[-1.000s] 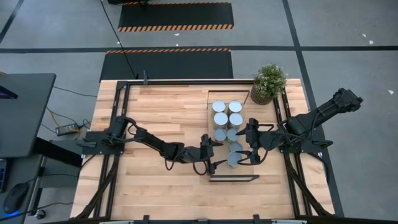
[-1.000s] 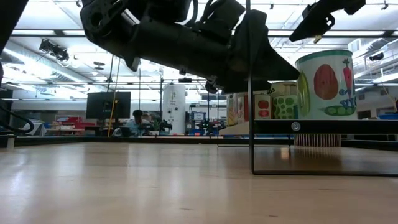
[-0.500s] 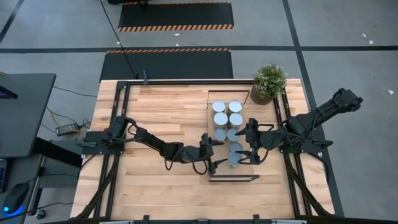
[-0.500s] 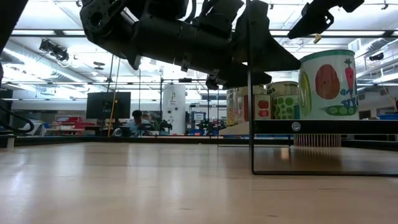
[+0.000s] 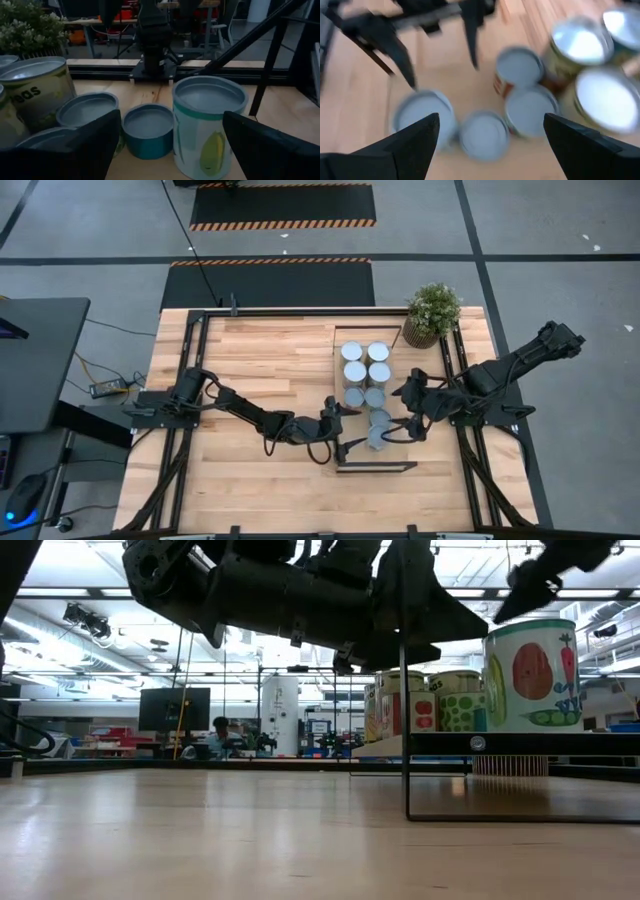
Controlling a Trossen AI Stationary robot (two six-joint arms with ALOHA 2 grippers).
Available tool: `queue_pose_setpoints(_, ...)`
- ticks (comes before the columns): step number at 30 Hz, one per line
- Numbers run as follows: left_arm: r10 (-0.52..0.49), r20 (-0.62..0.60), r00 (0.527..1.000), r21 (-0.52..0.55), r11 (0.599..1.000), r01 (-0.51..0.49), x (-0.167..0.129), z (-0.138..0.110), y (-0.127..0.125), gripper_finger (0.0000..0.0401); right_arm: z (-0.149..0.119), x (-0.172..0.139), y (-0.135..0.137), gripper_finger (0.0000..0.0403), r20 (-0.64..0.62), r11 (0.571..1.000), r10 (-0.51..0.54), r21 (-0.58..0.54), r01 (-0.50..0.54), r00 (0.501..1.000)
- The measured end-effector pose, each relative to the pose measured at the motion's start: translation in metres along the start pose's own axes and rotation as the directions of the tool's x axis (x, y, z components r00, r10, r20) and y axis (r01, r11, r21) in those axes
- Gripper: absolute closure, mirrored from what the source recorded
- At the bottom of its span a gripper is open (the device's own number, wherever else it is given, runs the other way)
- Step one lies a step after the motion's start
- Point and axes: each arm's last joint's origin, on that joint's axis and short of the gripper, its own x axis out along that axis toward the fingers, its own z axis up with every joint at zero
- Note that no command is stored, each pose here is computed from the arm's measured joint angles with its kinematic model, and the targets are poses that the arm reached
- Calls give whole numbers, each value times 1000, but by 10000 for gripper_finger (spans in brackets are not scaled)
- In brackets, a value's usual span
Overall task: Pick and place cans onto a shelf
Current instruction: Put the canned mixed vegetables on the shelf
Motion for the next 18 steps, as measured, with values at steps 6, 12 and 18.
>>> queue_pose_setpoints(6, 31, 1, 1000, 50, 998, -31, 0, 0, 1, 46, -17, 1, -9, 37, -138, 996, -83, 24, 88, 987)
queue_pose_setpoints(12, 51, -17, 999, 62, 997, -50, 3, -2, 7, 46, -21, 3, -9, 37, -151, 995, -88, 35, 95, 985)
queue_pose_setpoints(18, 12, -10, 1000, 46, 999, -11, 5, 0, 11, 46, -15, 4, -5, 37, -91, 998, -46, 31, 49, 995)
